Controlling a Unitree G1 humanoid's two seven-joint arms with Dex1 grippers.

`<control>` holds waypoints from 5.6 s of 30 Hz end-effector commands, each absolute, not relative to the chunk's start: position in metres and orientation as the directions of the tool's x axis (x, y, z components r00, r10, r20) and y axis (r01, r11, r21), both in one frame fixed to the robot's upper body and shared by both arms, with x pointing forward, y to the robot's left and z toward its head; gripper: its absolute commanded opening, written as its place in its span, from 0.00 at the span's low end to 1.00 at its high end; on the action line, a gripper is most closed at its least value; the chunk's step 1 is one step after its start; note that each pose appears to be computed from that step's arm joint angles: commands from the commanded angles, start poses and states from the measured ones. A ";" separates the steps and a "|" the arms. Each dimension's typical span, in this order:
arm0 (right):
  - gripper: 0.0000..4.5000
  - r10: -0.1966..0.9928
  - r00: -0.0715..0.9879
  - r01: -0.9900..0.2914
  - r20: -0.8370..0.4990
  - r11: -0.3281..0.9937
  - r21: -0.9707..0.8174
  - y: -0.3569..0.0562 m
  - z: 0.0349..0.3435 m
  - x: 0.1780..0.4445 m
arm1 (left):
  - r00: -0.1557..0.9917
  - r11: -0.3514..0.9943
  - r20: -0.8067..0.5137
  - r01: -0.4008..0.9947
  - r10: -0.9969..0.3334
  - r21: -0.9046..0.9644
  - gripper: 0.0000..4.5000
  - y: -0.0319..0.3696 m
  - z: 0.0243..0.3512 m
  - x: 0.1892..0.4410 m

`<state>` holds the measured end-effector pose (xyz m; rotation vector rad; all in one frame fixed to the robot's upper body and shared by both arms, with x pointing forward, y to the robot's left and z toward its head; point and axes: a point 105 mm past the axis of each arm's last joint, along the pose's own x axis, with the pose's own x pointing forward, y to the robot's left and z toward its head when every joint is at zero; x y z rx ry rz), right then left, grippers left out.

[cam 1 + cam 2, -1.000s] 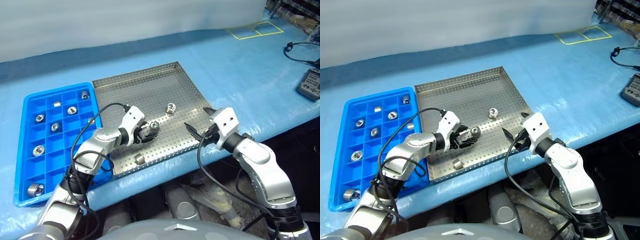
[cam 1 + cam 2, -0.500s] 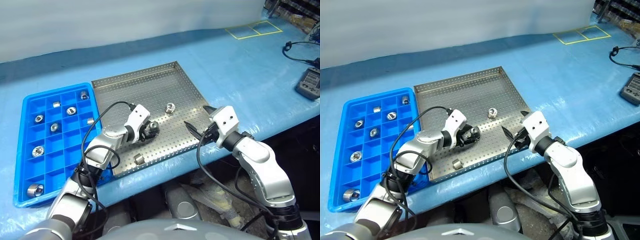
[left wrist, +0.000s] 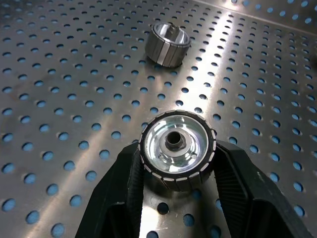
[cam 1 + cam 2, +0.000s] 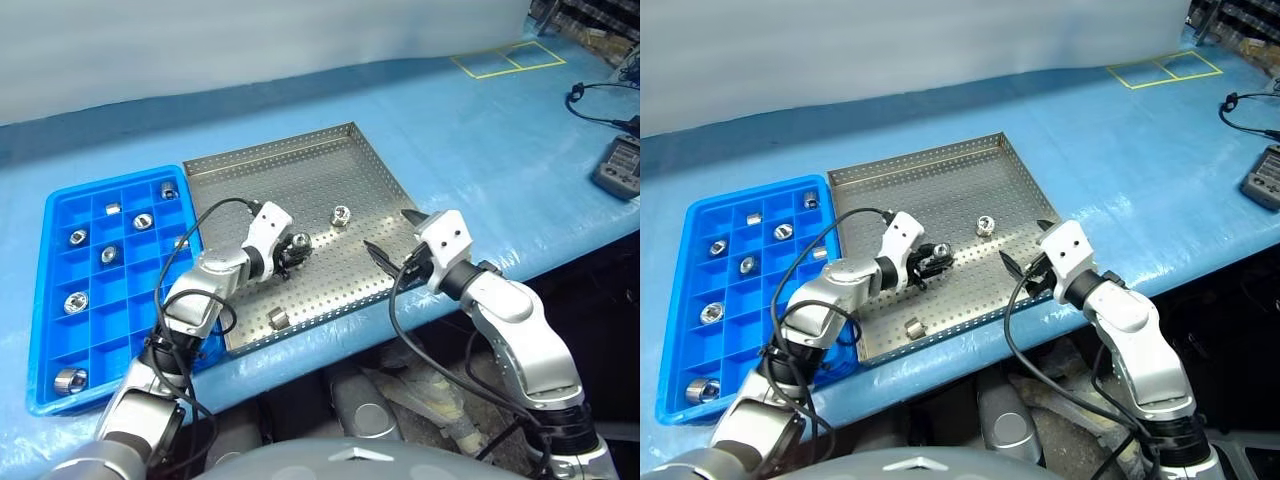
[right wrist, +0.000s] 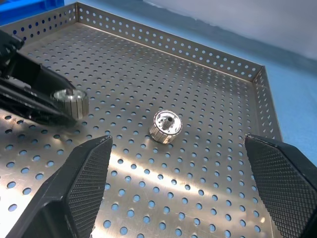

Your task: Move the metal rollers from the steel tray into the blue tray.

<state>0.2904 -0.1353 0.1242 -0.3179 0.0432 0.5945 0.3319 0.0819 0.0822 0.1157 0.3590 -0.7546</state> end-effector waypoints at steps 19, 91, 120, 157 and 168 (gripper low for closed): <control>1.00 0.685 0.721 -0.680 -0.103 0.672 -0.292 -0.101 0.132 0.304 | 0.920 0.932 -0.380 0.047 0.100 0.360 0.43 0.273 0.137 0.234; 1.00 0.156 0.376 -0.792 -0.913 -0.456 -0.405 -0.214 0.110 0.313 | 0.720 0.718 -0.093 0.694 -0.688 0.057 0.99 0.072 0.135 0.254; 1.00 0.482 0.132 -0.736 -0.866 -0.538 -0.411 -0.117 0.090 0.266 | 0.719 0.716 -0.107 0.694 -0.686 0.077 0.99 0.076 0.134 0.258; 1.00 0.883 0.241 -0.734 -0.402 -0.105 -0.671 -0.021 0.145 0.292 | 0.835 0.820 -0.122 0.550 -0.536 0.157 0.99 0.134 0.145 0.268; 1.00 0.849 0.130 -0.699 -0.513 -0.288 -0.654 -0.021 0.131 0.267 | 0.833 0.816 -0.116 0.553 -0.541 0.166 0.99 0.134 0.151 0.268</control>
